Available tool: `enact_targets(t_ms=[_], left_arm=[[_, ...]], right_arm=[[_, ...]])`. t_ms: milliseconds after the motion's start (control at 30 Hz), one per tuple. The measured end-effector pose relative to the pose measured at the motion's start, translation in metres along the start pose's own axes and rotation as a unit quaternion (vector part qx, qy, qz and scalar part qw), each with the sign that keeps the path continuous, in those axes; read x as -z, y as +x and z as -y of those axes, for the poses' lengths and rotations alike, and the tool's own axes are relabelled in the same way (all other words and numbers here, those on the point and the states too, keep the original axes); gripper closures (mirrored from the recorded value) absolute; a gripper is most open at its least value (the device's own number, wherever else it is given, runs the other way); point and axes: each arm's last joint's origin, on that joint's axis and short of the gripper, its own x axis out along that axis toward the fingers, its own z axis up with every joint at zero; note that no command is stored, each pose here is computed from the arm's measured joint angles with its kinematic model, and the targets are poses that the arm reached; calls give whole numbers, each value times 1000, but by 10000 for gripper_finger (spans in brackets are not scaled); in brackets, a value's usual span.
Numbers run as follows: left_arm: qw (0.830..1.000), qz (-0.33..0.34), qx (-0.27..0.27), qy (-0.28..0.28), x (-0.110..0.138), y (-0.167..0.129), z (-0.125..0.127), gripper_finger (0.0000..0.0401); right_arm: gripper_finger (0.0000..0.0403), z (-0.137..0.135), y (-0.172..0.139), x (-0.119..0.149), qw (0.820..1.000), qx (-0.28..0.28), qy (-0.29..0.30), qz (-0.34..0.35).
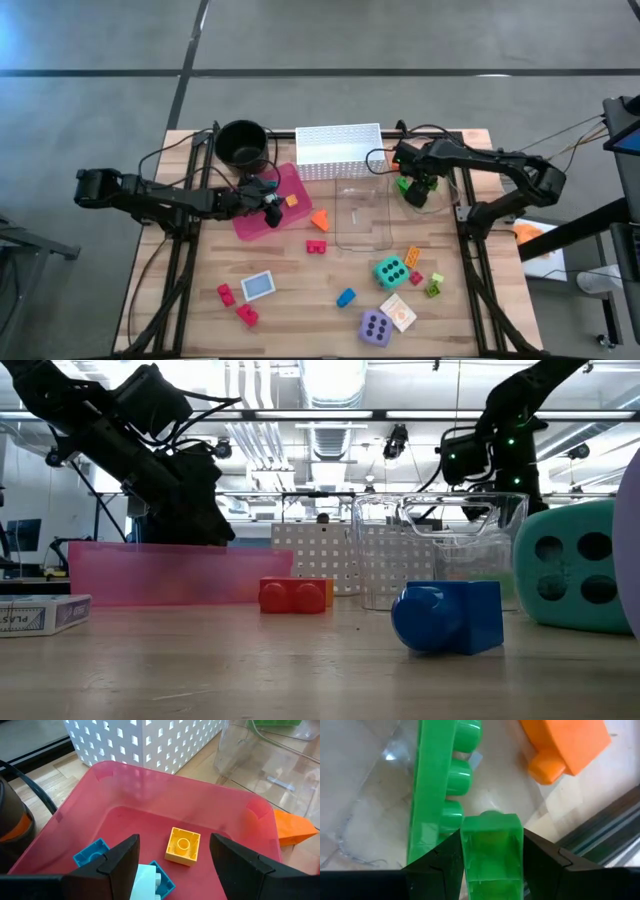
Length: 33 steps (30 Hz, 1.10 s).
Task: Pick & Place Toys
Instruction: Put the large green game piece into the top transparent bin, then put the large blue game piece into the top transparent bin
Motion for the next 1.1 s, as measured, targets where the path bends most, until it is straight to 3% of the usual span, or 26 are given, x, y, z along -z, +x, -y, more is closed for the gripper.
enact_targets(t_ms=[400,667,833,1000,1100], left_arm=[[1000,0,0,0,0,0,0,155],[1000,0,0,0,0,0,0,155],[1000,0,0,0,0,0,0,155],[1000,0,0,0,0,0,0,155],[1000,0,0,0,0,0,0,155]], right_arm=[[150,5,-20,9,999,6,-4,51],[133,11,-50,28,991,-5,28,132],[133,11,-79,43,975,-69,37,210],[133,-1,-107,57,948,-146,-4,281],[133,-17,-121,62,924,-203,-49,321]])
